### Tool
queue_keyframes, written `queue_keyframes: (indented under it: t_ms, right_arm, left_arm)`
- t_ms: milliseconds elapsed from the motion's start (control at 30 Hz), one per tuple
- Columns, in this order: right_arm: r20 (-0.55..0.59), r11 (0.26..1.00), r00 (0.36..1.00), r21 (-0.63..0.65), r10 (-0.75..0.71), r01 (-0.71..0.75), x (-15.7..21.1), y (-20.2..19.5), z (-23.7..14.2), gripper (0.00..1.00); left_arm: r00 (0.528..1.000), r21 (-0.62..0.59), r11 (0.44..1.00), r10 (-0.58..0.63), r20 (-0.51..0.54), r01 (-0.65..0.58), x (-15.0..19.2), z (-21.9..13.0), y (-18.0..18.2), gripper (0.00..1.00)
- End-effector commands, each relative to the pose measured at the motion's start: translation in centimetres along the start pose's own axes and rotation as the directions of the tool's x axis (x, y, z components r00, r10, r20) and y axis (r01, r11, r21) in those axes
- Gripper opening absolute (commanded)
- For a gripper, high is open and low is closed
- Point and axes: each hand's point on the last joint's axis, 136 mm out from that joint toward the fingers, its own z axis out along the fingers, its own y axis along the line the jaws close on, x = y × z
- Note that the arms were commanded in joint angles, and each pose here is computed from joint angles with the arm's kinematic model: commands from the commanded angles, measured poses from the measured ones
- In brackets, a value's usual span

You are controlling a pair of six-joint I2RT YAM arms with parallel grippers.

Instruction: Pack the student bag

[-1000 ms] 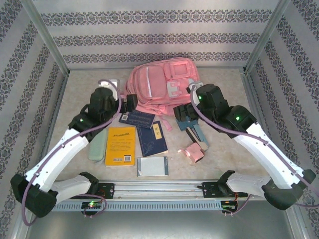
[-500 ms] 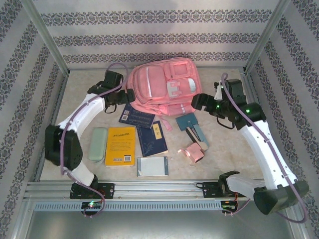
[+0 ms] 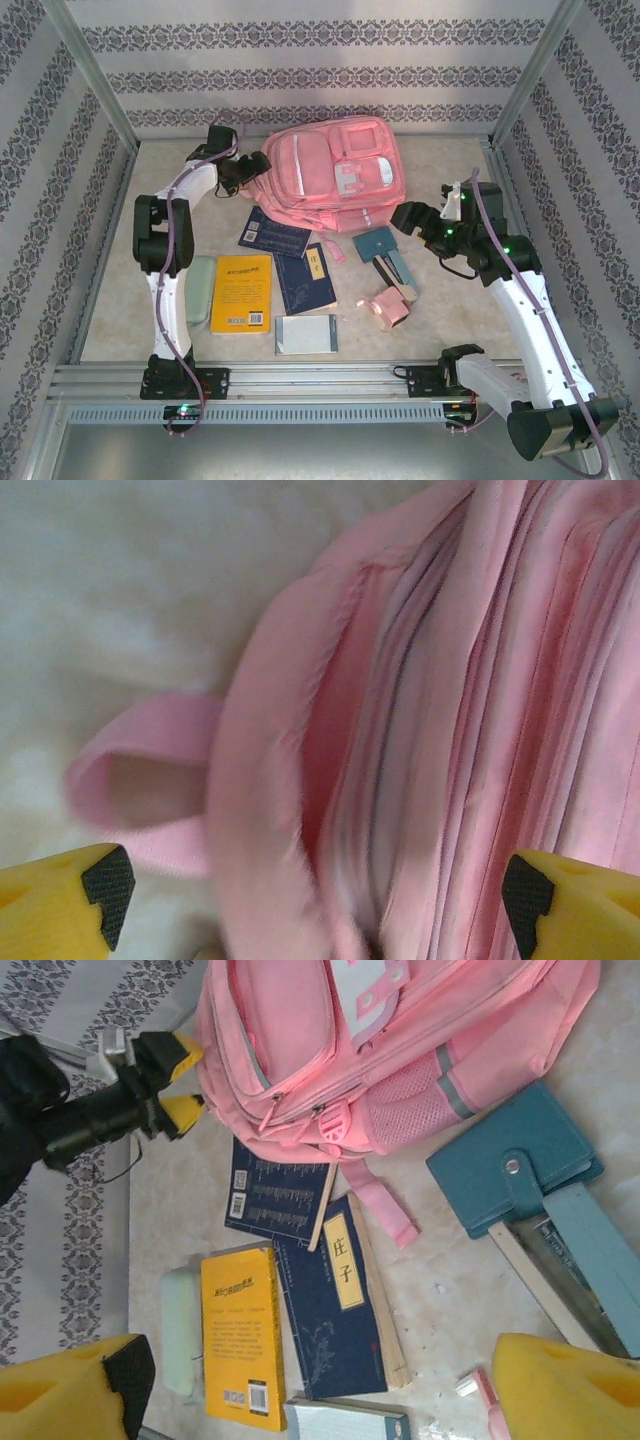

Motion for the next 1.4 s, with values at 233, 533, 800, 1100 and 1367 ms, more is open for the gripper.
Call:
queue_keyframes:
  t_ms: [233, 533, 800, 1100, 1367]
  right_arm:
    - [-0.093, 0.999, 0.995, 0.017, 0.034, -0.032, 1.9, -0.9, 1.1, 0.81]
    - [-0.154, 0.988, 0.988, 0.152, -0.011, 0.034, 1.8, -1.5, 3.2, 0.72]
    - [-0.212, 0.984, 0.976, 0.153, -0.054, 0.088, 2.3, -0.2, 6.0, 0.49]
    - [-0.326, 0.957, 0.913, 0.069, -0.244, 0.281, 3.6, 2.9, 8.5, 0.23]
    - [-0.358, 0.92, 0.861, 0.012, -0.363, 0.392, 4.8, 5.7, 10.9, 0.62]
  left_arm:
    - [0.999, 0.072, 0.997, -0.03, 0.012, 0.029, -1.5, 1.4, -2.1, 0.3]
    - [0.969, 0.339, 0.923, -0.229, 0.097, 0.184, -4.4, -6.1, -10.6, 0.0]
    - [0.901, 0.454, 0.821, -0.426, 0.084, 0.346, -1.7, -13.8, -12.8, 0.0]
    - [0.906, 0.385, 0.852, -0.415, 0.087, 0.354, 5.3, -20.2, -10.2, 0.0]
    - [0.934, 0.333, 0.876, -0.354, -0.043, 0.348, 13.2, -20.3, -6.7, 0.0]
